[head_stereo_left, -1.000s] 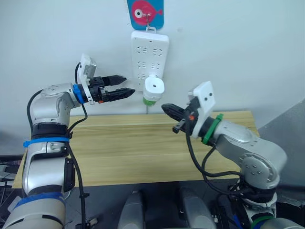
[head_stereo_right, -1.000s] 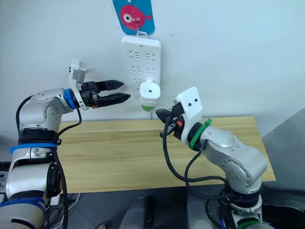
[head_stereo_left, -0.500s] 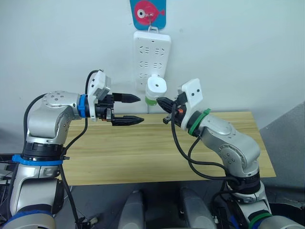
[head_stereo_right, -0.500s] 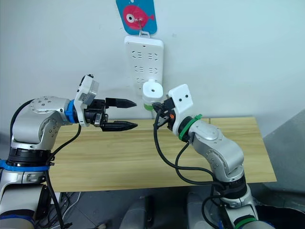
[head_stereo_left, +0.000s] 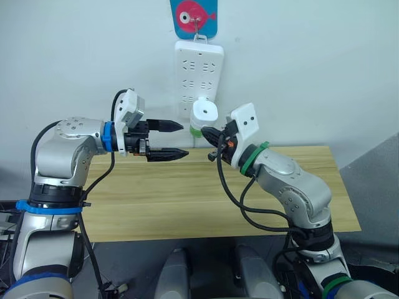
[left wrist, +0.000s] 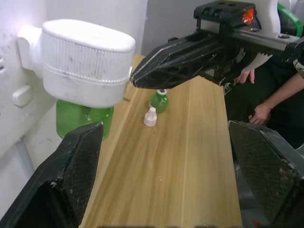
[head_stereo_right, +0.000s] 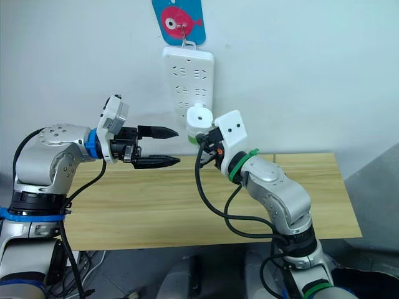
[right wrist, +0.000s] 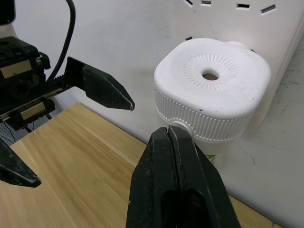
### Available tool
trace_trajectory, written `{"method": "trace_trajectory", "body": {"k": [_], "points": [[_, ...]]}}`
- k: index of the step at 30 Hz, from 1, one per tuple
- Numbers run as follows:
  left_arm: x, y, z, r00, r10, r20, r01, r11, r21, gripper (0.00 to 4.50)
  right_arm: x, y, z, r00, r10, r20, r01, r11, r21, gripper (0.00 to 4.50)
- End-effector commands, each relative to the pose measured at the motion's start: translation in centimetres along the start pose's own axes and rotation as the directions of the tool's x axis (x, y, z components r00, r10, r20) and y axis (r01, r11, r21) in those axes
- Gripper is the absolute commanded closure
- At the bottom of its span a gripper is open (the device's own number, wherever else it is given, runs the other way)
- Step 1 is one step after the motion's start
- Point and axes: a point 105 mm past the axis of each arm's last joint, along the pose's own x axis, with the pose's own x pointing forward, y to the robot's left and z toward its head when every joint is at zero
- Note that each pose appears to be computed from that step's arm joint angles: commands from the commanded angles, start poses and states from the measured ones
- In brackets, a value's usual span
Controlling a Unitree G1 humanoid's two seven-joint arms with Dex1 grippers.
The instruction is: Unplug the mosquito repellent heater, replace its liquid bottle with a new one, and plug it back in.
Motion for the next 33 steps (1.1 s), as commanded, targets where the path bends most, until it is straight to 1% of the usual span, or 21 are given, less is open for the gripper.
{"method": "trace_trajectory", "body": {"k": [1, 6, 14, 20, 28, 30, 33], "points": [[-0.1, 0.1, 0.8, 1.000, -0.003, 0.013, 0.002, 0.999, 0.038, 0.03, 0.0, 0.1, 1.6, 0.998, -0.010, 0.069, 0.012, 1.000, -0.022, 4.50], [0.0, 0.1, 0.7, 1.000, -0.004, 0.012, 0.004, 0.999, 0.037, 0.03, -0.1, -0.7, 1.8, 0.996, -0.050, 0.078, 0.053, 0.998, -0.036, 4.50], [0.1, 0.2, 0.7, 1.000, -0.005, 0.014, 0.004, 0.999, 0.036, 0.03, -0.6, -3.3, 2.8, 0.975, -0.187, 0.121, 0.194, 0.980, -0.048, 4.50], [0.3, 0.3, 0.7, 1.000, -0.008, 0.018, 0.008, 0.999, 0.037, 0.03, -0.8, -3.9, 3.0, 0.964, -0.228, 0.134, 0.235, 0.971, -0.035, 4.50], [0.3, 0.3, 0.7, 1.000, -0.011, 0.019, 0.010, 0.999, 0.041, 0.03, -0.7, -3.9, 3.1, 0.963, -0.232, 0.135, 0.236, 0.972, -0.017, 4.50], [0.4, 0.4, 0.7, 1.000, -0.011, 0.019, 0.010, 0.999, 0.042, 0.03, -0.6, -3.5, 3.0, 0.970, -0.207, 0.128, 0.210, 0.978, -0.012, 4.50], [0.4, 0.4, 0.7, 1.000, -0.009, 0.016, 0.008, 0.999, 0.042, 0.03, -0.5, -2.2, 2.9, 0.984, -0.131, 0.122, 0.133, 0.991, -0.009, 4.50]]}}
